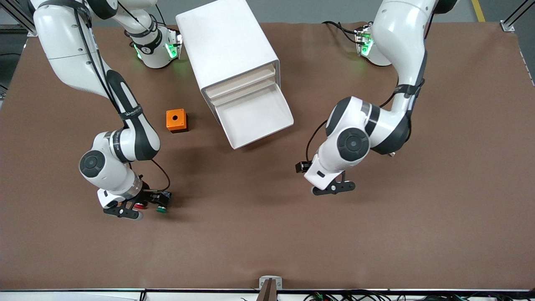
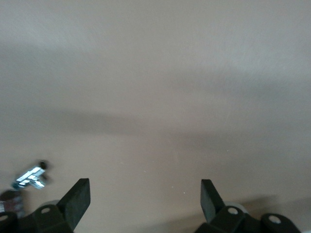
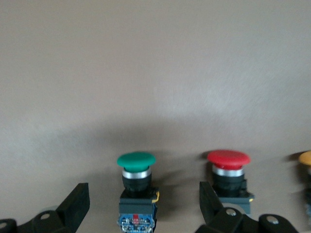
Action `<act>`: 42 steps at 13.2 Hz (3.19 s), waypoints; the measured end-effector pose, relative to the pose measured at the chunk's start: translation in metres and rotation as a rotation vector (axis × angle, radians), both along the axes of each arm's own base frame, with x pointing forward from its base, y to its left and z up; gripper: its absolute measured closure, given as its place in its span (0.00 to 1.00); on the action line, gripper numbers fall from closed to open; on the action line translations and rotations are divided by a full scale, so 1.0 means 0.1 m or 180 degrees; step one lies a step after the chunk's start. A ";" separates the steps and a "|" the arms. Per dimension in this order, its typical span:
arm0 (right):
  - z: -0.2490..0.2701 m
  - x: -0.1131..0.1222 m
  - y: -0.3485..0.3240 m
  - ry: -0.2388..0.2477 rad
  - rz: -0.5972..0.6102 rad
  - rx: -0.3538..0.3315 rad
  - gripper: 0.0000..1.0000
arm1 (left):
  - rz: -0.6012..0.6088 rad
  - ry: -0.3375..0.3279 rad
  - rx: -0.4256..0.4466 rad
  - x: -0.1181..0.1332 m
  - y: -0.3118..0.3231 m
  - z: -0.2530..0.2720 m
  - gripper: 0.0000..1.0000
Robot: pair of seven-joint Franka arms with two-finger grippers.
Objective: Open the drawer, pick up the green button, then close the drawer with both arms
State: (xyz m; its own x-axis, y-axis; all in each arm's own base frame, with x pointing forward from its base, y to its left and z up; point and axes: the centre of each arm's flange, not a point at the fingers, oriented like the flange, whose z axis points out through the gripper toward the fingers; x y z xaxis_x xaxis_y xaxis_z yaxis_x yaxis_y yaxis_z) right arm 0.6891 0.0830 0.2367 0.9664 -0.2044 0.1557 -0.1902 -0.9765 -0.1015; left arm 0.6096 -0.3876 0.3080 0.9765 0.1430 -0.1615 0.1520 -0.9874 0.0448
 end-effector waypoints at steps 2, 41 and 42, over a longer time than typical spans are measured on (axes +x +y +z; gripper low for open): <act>0.36 0.04 -0.13 -0.0051 -0.0052 0.0002 0.00 | 0.0203 0.0065 0.0099 -0.20 -0.31 -0.23 0.00; 3.93 -1.35 -1.28 0.0264 0.0326 -0.0267 0.00 | 0.1404 -0.0056 0.0025 -0.17 -0.20 0.72 0.00; 3.92 -1.34 -1.26 0.0271 0.0339 -0.0273 0.00 | 0.1469 -0.0148 0.0073 -0.06 0.05 0.91 0.00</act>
State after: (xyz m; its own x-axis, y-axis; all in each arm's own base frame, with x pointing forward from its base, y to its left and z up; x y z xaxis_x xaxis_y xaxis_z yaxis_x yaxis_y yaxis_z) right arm 0.5553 -0.0433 0.6284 0.9924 -0.0896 0.0847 -0.0895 -0.9960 -0.0049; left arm 0.6040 -0.3830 0.3991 0.8160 0.5673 -0.1107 0.5741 -0.8178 0.0410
